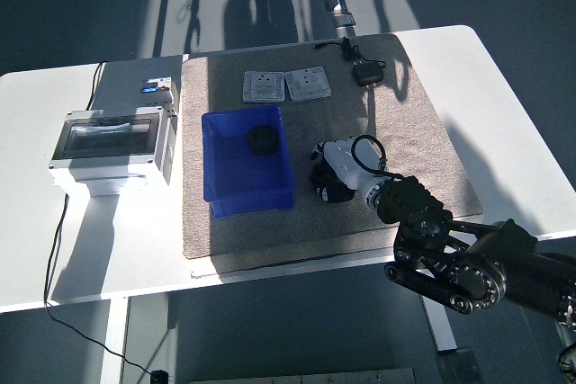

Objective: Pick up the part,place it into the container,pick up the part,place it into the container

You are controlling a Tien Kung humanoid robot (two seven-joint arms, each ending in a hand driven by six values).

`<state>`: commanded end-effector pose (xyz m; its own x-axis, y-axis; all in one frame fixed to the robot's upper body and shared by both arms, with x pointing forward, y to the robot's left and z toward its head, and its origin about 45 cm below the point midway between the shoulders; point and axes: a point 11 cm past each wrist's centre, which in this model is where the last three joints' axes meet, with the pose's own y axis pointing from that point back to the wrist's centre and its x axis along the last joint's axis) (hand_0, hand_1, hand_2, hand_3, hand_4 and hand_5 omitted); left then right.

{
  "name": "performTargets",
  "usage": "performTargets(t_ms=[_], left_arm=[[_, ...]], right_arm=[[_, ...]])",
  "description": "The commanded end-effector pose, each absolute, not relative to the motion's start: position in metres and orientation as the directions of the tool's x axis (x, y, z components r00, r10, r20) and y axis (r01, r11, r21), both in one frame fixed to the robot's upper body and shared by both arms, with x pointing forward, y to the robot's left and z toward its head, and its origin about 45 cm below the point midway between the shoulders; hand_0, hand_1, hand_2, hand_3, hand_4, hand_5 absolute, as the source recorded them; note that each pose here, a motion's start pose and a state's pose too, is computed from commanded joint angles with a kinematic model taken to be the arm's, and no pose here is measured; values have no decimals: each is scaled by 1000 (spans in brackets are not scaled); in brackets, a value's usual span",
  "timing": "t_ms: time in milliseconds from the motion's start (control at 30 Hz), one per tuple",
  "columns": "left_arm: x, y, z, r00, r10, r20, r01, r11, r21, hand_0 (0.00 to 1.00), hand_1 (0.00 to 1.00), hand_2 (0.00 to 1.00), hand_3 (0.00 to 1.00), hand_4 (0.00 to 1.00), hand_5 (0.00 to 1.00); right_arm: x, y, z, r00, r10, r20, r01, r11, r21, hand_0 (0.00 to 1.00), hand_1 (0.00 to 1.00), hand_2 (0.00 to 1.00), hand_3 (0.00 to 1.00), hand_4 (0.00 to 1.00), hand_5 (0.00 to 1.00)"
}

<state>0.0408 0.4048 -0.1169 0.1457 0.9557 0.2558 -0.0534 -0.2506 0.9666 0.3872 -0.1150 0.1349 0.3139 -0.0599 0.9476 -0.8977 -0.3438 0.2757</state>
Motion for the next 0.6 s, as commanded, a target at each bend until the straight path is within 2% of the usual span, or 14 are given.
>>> performTargets(t_ms=[333,600], left_arm=[[43,406,-116,140,949,282,-70,-275,959,694,681,623,334,800,998],[43,407,-116,144,946,289,-71,-282,957,694,681,629,333,806,998]], right_arm=[[394,-127,146,248,-76,966,-919,-333,210,748,478,519,606,369,19],[409,-132,187,103,-230,968,-942,-334,21,735,496,526,598,353,20]])
